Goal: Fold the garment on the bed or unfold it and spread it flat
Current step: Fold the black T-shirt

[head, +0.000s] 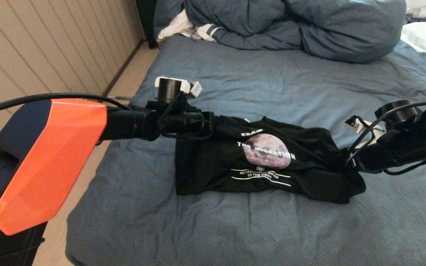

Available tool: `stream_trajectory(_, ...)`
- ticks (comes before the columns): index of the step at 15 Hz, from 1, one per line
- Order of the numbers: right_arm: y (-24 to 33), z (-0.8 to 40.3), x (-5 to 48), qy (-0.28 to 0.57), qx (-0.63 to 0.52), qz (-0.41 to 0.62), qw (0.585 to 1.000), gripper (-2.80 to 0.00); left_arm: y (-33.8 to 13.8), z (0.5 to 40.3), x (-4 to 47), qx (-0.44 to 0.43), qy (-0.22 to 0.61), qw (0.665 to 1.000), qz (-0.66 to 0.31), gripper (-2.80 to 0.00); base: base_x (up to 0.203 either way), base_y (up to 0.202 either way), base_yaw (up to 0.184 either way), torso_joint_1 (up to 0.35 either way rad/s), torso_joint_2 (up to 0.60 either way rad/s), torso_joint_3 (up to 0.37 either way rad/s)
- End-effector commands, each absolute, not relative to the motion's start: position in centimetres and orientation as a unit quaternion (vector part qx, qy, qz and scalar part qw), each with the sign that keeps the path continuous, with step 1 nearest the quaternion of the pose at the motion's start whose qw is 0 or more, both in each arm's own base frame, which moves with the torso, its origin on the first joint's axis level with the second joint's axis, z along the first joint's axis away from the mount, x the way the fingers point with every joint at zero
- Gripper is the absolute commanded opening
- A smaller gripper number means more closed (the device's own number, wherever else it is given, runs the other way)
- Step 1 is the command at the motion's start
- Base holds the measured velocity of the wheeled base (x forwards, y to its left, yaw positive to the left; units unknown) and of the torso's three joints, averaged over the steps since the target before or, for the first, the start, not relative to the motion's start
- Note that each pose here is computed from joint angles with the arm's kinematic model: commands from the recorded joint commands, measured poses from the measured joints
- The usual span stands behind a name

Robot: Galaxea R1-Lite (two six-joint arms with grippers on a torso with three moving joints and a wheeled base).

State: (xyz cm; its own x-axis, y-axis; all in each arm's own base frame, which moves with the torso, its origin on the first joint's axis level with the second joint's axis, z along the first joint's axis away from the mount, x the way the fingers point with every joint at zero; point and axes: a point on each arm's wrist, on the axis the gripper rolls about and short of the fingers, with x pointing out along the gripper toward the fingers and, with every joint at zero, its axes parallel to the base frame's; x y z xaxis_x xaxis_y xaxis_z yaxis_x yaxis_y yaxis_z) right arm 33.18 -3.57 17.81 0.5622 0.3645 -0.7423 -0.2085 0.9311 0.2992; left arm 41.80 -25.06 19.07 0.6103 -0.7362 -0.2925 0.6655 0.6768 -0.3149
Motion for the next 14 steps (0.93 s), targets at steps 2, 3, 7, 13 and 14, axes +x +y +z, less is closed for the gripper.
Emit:
stream_trajectory(2, -3.5, 17.7, 33.2, 0.439, 0.09, 0.166, 0.878, -2.8, -24.4, 19.5, 42.4, -0.091, 0.18, 0.899, -0.388, -2.8, 0.0, 0.0, 0.0, 0.0, 0.0, 0.0)
stream_trajectory(3, -3.5, 17.8, 33.3, 0.435, 0.088, 0.165, 0.881, -2.8, -23.9, 19.8, 42.7, -0.092, 0.167, 0.905, -0.381, -2.8, 0.0, 0.0, 0.0, 0.0, 0.0, 0.0)
stream_trajectory(7, -3.2, 17.6, 33.6, 0.424, 0.083, 0.171, 0.885, -2.8, -23.0, 21.0, 43.3, -0.086, 0.117, 0.931, -0.335, -2.8, 0.0, 0.0, 0.0, 0.0, 0.0, 0.0)
stream_trajectory(13, -3.0, 17.8, 34.0, 0.406, 0.077, 0.172, 0.894, -2.8, -23.3, 19.4, 44.2, -0.035, 0.095, 0.941, -0.324, -2.8, 0.0, 0.0, 0.0, 0.0, 0.0, 0.0)
stream_trajectory(14, -3.0, 17.9, 34.1, 0.399, 0.075, 0.172, 0.897, -2.8, -23.1, 18.9, 44.5, -0.021, 0.089, 0.942, -0.323, -2.8, 0.0, 0.0, 0.0, 0.0, 0.0, 0.0)
